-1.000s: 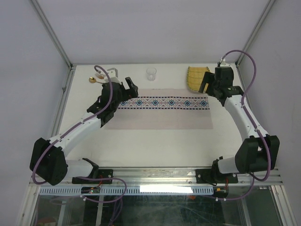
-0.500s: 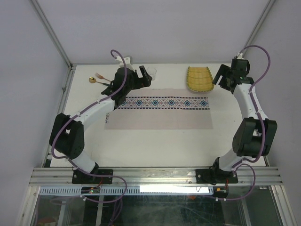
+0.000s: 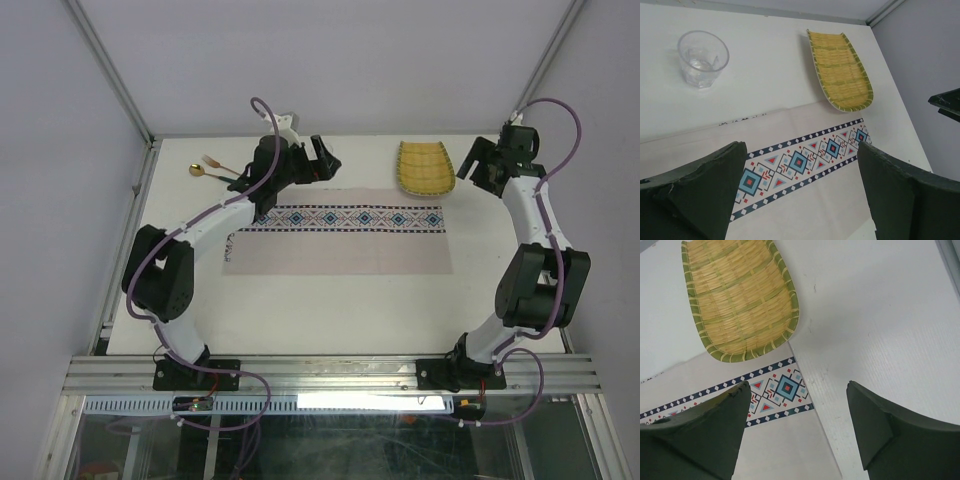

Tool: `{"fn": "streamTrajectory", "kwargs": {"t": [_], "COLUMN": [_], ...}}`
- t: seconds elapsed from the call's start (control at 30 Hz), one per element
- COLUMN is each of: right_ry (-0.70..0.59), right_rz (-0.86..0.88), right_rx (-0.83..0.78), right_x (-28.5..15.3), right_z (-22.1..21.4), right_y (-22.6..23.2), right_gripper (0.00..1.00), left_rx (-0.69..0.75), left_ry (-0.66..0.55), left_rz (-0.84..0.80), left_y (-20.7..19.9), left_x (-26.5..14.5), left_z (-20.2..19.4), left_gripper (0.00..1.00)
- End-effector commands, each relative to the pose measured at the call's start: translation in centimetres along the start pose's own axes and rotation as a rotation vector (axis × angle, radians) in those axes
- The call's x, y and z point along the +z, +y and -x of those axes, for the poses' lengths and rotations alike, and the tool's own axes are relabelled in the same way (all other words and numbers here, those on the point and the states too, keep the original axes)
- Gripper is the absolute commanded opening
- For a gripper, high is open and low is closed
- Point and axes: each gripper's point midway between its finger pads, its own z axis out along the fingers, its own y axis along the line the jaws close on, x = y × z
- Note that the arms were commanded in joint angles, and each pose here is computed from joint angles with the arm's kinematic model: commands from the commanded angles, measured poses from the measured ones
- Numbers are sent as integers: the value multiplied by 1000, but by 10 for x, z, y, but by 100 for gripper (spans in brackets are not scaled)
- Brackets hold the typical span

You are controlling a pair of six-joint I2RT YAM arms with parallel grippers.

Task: Set the dinner table for one person
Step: Adjust the napkin at the center of the board, then pick up the plate at the center of the board.

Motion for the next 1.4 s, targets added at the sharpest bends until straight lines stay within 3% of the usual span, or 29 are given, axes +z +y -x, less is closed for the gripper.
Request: {"fn": "streamTrajectory", "kwargs": {"t": [0.0,0.13,0.7,0.97,1.37], "right_ry": [-80,-96,-6,-22,14], "right_rz": [33,34,-3,59,184], "right_rx": [-2,-1,44,71,72], "right_x": [-9,-10,68,94,140], "right_z": [30,29,42,66,61], "right_y": [6,5,-16,-19,-3], "right_gripper": [80,82,79,75,71], "left_rx": [0,-9,8,18,8], "left_ry": [-29,-14,48,60,58], "left_rz": [-147,-185,-263,-274,-297], "left_y": [-36,-42,-61,-58,-57], "left_x": [3,7,58,88,132], "left_z": [13,5,-14,-25,-31], "left_gripper": [96,96,94,94,94]}}
